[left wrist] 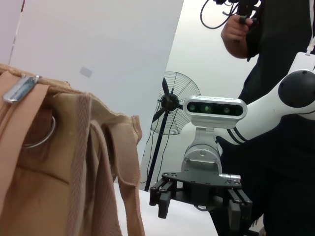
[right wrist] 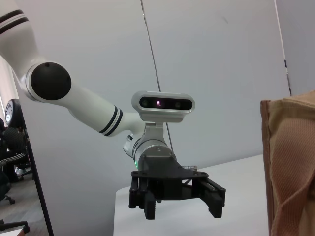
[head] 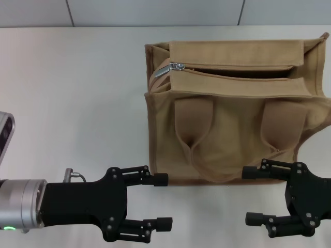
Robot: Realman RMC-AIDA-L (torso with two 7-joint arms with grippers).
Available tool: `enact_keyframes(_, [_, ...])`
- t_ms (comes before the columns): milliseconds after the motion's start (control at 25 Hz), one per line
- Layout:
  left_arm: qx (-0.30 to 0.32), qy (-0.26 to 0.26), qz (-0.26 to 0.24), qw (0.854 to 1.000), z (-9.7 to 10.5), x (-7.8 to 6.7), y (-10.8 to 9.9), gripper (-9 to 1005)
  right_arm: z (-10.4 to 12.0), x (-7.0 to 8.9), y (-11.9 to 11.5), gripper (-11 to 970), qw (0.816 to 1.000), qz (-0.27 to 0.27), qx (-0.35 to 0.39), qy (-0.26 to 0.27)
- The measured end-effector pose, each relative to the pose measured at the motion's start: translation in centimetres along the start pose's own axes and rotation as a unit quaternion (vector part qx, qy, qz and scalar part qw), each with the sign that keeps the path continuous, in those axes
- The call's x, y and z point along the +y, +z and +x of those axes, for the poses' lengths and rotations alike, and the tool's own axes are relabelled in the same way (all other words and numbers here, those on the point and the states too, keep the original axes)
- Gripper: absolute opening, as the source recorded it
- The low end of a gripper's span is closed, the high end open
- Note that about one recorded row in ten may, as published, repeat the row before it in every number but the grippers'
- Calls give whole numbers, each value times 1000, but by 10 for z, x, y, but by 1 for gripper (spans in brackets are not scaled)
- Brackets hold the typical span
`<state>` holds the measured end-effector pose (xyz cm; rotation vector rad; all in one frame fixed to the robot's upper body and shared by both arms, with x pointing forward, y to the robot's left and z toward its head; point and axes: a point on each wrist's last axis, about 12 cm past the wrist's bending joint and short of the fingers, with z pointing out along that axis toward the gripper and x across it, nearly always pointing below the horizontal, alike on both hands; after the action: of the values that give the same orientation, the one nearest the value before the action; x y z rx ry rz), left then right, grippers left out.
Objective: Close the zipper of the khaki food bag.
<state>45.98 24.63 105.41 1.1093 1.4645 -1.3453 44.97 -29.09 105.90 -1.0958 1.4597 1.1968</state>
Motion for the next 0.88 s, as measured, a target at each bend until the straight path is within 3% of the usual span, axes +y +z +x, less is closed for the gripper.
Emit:
enact_keyframes(240, [-13, 5, -24, 1000, -2, 3, -5, 764, 0, 0, 0, 815, 1000, 0, 0, 0])
enact_keyframes(360, [-42, 17, -69, 997, -4, 4, -18, 759, 0, 0, 0, 815, 1000, 1, -1, 0])
enact_keyframes(520, [-82, 63, -171, 980, 1, 0, -44, 753, 0, 0, -1, 815, 1000, 1, 0, 0])
enact_keyframes(720, [-93, 89, -225, 966, 4, -1, -56, 745, 0, 0, -1, 815, 1000, 1, 0, 0])
enact_keyframes(880, [-90, 93, -231, 964, 4, 2, -55, 739, 0, 0, -2, 815, 1000, 1, 0, 0])
